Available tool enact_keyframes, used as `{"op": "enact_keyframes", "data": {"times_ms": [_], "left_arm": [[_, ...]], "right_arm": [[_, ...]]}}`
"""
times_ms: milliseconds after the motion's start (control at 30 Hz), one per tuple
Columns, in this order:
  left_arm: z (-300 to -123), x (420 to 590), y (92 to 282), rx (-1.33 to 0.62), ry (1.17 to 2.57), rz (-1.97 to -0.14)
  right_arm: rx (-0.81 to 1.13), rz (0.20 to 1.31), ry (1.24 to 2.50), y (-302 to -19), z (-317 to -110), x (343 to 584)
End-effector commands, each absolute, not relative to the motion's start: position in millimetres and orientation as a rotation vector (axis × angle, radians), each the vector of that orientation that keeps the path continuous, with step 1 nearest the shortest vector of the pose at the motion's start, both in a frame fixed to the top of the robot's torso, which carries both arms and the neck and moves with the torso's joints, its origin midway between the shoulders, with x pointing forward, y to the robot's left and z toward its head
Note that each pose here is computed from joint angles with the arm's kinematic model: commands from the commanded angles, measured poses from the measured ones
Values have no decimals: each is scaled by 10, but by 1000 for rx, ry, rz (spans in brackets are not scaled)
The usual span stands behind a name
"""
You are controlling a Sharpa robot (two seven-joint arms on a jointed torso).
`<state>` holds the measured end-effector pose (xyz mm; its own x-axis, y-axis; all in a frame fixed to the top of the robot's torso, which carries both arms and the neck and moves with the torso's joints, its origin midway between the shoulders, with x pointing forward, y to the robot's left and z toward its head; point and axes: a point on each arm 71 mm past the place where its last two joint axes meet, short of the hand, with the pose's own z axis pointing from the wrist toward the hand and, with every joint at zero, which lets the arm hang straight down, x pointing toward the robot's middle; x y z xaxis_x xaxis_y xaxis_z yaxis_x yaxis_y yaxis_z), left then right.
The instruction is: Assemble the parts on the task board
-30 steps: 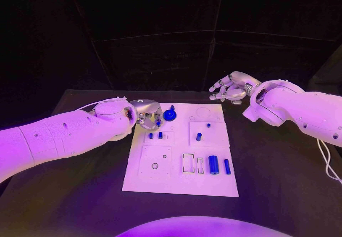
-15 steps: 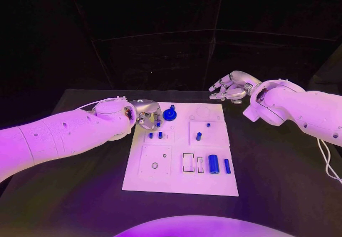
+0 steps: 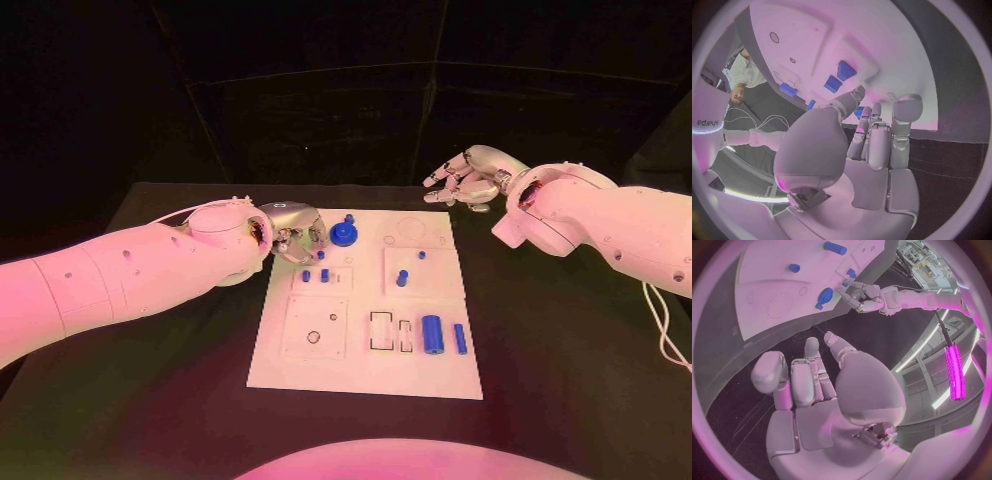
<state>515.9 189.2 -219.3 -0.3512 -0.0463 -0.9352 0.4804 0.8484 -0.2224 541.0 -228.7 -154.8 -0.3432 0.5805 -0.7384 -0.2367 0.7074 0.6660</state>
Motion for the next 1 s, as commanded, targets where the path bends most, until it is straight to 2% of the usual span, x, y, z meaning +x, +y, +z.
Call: {"op": "enact_keyframes", "data": {"times_ms": [33,167,367,533,600,700,1000], "left_arm": [[-2154,5170,1942,291,1819,-579],[-2119,5176,2040,183,1794,-641],[-2058,5172,2279,-161,1762,-857],[-1996,5129,2402,-473,1696,-1145],[-1978,5119,2434,-666,1650,-1300],[-1941,5105,2470,-834,1565,-1454],[-1882,5029,2463,-954,1474,-1597]], "right_arm": [[261,858,1719,-2293,-1529,5411],[203,834,1711,-2306,-1518,5391],[32,770,1678,-2298,-1487,5312],[-148,680,1640,-2287,-1508,5178],[-203,637,1638,-2283,-1548,5118],[-268,588,1637,-2265,-1645,5008],[-387,520,1633,-2116,-1808,4875]]}}
